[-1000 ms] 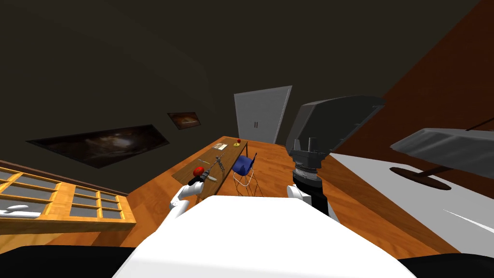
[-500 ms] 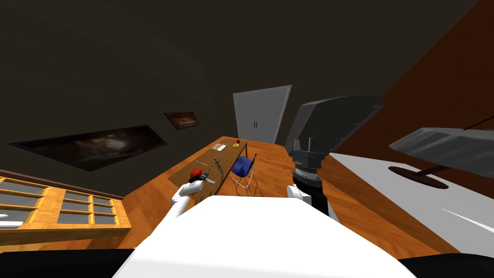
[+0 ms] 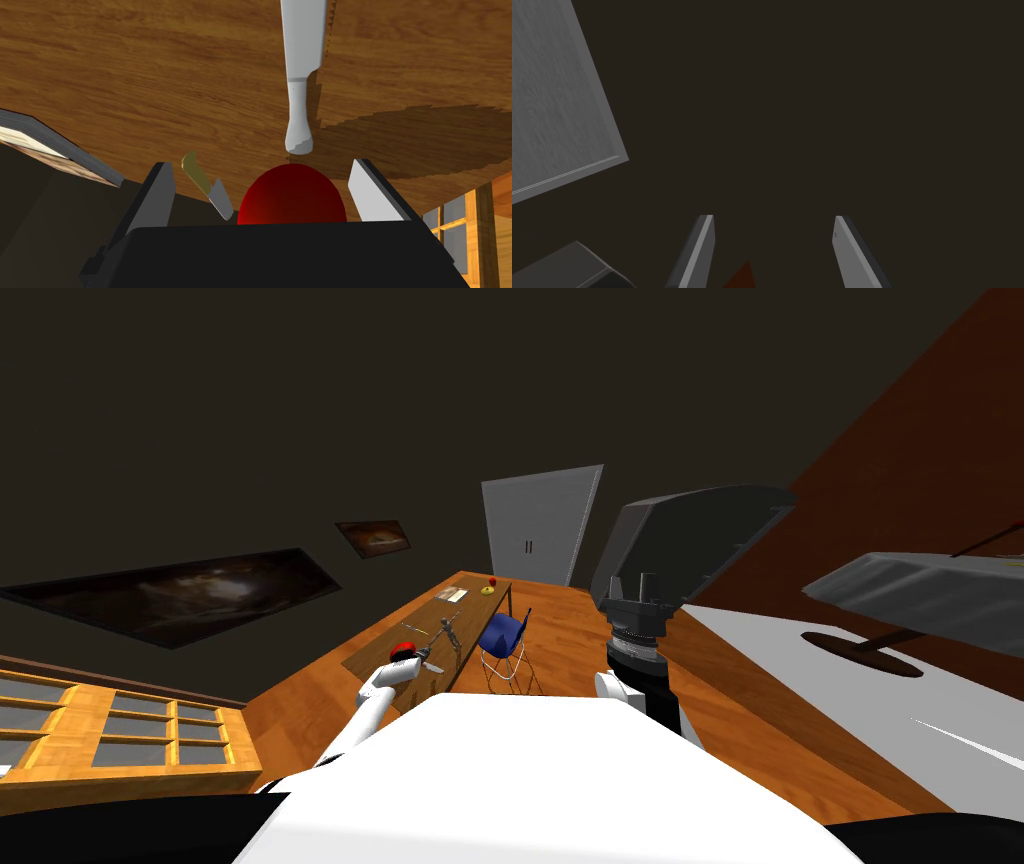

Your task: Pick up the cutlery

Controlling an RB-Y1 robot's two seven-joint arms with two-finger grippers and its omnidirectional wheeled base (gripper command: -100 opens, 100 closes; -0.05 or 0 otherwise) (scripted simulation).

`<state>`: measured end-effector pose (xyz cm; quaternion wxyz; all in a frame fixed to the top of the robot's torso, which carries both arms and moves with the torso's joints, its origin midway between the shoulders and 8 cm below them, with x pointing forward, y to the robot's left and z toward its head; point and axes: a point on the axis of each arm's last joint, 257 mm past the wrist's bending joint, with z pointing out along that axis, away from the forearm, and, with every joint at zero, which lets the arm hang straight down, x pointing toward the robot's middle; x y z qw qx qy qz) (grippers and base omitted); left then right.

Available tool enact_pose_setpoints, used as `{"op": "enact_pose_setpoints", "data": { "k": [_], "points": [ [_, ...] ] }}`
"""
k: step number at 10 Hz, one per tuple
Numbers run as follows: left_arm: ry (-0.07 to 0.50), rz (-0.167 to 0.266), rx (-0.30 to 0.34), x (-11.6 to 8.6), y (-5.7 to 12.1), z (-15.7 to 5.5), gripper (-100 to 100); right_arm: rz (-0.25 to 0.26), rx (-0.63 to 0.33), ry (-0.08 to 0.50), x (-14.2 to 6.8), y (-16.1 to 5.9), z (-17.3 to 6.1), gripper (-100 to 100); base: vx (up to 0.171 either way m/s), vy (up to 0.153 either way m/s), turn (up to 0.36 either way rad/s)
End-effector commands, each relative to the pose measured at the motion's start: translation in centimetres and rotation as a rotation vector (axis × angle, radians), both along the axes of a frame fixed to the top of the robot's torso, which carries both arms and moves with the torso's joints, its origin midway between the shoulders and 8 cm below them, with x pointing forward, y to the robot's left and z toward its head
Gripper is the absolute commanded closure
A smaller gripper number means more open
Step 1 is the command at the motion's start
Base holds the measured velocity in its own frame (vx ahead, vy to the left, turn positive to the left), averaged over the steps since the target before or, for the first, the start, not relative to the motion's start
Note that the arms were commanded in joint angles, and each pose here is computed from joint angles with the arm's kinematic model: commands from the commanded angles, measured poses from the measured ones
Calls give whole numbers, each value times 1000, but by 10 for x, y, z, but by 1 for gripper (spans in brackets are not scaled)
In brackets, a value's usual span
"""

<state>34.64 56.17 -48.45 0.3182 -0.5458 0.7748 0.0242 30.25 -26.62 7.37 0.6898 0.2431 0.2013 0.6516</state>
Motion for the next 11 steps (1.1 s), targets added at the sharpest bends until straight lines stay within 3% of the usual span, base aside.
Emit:
{"op": "enact_pose_setpoints", "data": {
  "k": [1,2,3,5,6,7,10,11],
  "points": [
    [44,17,-13,-10,4,-10,-100,0,0,0,0,0,0,0,50,6,-12],
    [71,25,-23,-7,8,-9,-100,0,0,0,0,0,0,0,55,15,-12],
    [96,37,-31,-18,9,-18,-100,0,0,0,0,0,0,0,44,12,-13],
    [124,46,-43,-16,12,-18,-100,0,0,0,0,0,0,0,23,9,-2],
    [150,59,-52,-28,13,-27,-100,0,0,0,0,0,0,0,34,14,-14],
    [166,63,-63,-22,15,-22,-100,0,0,0,0,0,0,0,50,17,-6],
    [236,94,-94,-43,16,-36,-100,0,0,0,0,0,0,0,43,16,-5],
    [256,101,-109,-41,16,-34,-100,0,0,0,0,0,0,0,38,21,1]
  ]
}}
